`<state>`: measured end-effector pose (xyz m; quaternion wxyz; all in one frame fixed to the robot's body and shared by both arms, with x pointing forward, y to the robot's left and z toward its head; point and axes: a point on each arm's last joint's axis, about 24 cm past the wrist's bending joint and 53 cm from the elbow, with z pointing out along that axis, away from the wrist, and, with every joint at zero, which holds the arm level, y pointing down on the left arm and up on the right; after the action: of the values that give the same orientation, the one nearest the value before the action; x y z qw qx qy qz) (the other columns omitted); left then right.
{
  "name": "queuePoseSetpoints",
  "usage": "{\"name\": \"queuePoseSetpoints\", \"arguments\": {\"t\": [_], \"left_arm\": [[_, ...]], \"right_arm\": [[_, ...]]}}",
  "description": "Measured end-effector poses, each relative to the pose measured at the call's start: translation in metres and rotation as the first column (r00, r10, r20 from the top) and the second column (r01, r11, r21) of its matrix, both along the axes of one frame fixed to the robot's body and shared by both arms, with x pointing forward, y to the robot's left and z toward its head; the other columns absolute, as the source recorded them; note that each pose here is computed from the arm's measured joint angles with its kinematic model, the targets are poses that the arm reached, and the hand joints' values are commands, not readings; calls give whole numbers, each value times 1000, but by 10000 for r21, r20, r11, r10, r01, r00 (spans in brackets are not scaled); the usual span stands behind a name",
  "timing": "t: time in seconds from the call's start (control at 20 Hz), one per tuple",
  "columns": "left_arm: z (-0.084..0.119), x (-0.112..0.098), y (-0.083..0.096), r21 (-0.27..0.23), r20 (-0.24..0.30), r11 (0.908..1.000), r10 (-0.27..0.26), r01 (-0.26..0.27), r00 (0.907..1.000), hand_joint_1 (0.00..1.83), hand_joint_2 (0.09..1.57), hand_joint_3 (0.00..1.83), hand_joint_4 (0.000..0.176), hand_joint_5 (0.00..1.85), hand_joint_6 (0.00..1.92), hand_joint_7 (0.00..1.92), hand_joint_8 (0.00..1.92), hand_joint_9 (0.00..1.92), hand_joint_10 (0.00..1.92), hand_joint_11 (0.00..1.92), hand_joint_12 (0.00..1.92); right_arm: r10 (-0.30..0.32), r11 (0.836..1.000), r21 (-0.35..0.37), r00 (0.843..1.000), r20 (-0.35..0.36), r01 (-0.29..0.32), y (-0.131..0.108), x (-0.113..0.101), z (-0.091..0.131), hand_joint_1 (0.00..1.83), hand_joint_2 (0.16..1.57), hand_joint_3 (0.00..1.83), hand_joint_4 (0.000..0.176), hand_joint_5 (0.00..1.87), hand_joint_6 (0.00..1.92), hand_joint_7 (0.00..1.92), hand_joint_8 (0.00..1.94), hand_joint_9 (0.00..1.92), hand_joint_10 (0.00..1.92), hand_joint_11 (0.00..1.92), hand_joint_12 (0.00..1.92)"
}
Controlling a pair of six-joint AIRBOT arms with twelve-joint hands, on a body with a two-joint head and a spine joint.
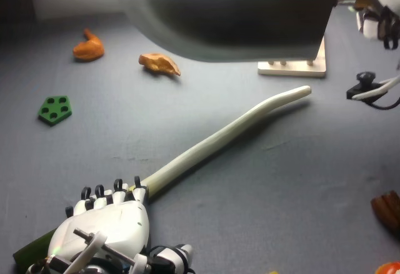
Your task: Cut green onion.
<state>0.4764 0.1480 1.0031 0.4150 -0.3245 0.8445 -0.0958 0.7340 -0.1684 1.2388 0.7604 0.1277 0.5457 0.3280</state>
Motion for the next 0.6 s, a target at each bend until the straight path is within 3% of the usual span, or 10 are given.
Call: {"name": "queuePoseSetpoints", "arguments": {"t": [0.2,0.3,0.6], "left_arm": [[0,0,0,10,-2,10000,16,-16,10000,249,1262,10,0,96,3,82,1,91,0,0,233],[-1,0,0,2,-19,10000,12,-12,10000,243,1264,8,0,98,3,79,0,79,0,0,219],[-1,0,1,9,-27,10000,18,-18,10000,255,1262,3,0,104,1,75,0,79,0,0,298]], "right_arm": [[-87,9999,-68,10000,25,87,9,-13,-2,1609,702,935,176,1411,1921,1612,1941,1634,1921,1674,1921],[174,9997,-139,9997,-197,-177,19,-19,-9,1618,689,957,176,1427,1921,1617,1941,1638,1921,1681,1921],[433,9983,-349,9966,-697,-458,37,-21,-30,1608,681,965,176,1428,1921,1611,1941,1634,1921,1686,1921]]}}
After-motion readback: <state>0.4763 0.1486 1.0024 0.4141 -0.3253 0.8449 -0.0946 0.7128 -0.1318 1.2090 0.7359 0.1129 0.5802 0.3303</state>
